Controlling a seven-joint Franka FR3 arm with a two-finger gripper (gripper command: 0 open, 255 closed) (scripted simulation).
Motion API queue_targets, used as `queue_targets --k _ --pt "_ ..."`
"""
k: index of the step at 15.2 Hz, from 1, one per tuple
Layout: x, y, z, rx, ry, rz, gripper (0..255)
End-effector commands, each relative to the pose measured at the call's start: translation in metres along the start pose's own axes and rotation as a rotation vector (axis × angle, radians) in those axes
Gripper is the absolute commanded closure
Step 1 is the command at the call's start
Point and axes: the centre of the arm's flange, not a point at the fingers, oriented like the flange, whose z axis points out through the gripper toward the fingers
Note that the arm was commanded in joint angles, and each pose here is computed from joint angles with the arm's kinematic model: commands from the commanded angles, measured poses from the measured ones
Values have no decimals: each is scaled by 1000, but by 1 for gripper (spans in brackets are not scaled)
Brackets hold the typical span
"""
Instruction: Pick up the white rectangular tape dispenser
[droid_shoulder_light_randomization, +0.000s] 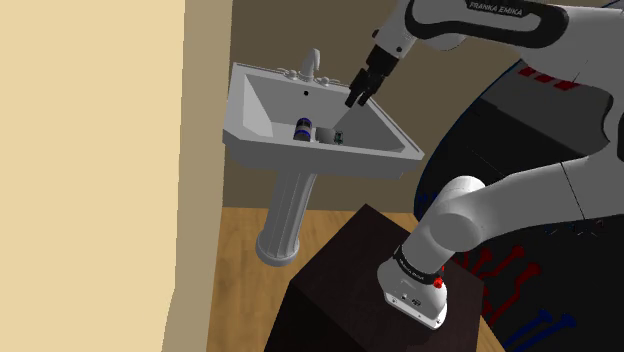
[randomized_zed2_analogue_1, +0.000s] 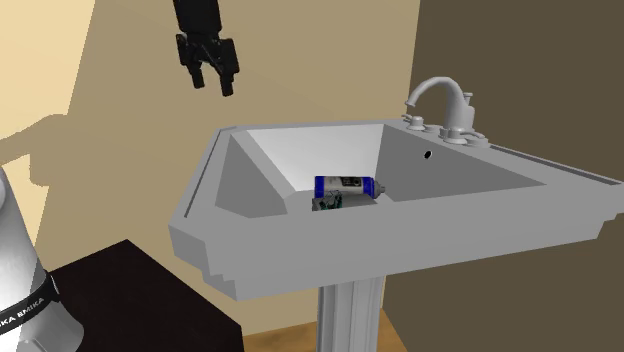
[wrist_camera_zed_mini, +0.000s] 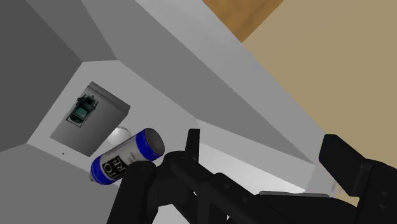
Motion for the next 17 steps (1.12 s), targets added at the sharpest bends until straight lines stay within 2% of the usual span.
queue_targets --k 1,17 --pt "9 23 15 0 -10 -11 0" --pt "81 190 131 5 -91 -87 0"
